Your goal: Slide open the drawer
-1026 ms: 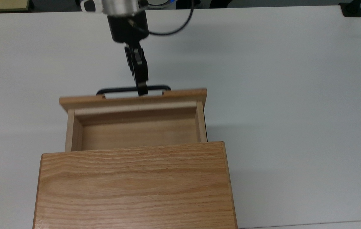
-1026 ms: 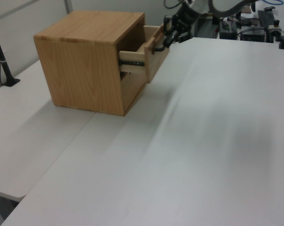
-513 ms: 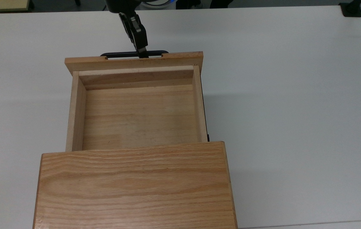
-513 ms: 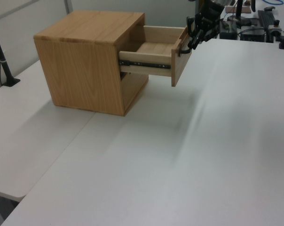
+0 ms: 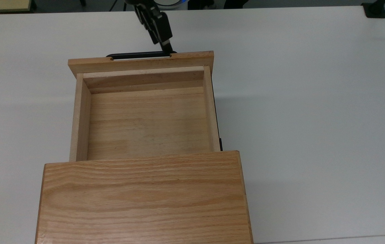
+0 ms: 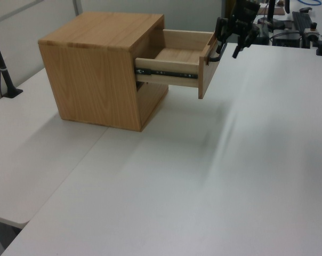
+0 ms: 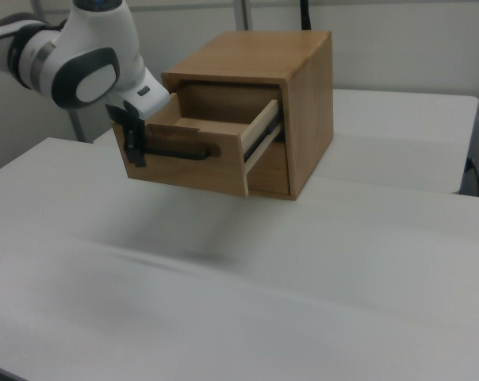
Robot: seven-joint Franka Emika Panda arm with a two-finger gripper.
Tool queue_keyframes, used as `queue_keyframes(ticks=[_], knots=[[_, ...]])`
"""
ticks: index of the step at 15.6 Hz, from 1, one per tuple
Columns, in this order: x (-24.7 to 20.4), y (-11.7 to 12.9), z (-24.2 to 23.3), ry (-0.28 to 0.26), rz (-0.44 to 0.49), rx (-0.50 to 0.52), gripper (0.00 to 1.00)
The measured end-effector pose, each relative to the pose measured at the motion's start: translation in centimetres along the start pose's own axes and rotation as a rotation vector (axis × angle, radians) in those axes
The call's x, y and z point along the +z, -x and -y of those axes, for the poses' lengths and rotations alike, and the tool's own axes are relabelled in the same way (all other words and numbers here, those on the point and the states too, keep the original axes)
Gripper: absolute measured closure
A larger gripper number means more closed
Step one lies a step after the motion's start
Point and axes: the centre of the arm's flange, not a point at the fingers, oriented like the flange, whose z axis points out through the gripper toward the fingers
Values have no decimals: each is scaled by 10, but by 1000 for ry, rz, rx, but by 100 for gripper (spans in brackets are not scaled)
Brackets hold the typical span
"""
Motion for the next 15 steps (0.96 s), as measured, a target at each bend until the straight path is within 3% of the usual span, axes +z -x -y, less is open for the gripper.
queue_keyframes(ticks=[3,5,8,12,15], knots=[[-19,12,0,57,69,-175,4],[-40,22,-1,140,107,-403,0],[-68,37,-5,318,130,-711,0],[-82,38,-5,438,77,-806,0],[-77,35,-4,469,70,-817,0]])
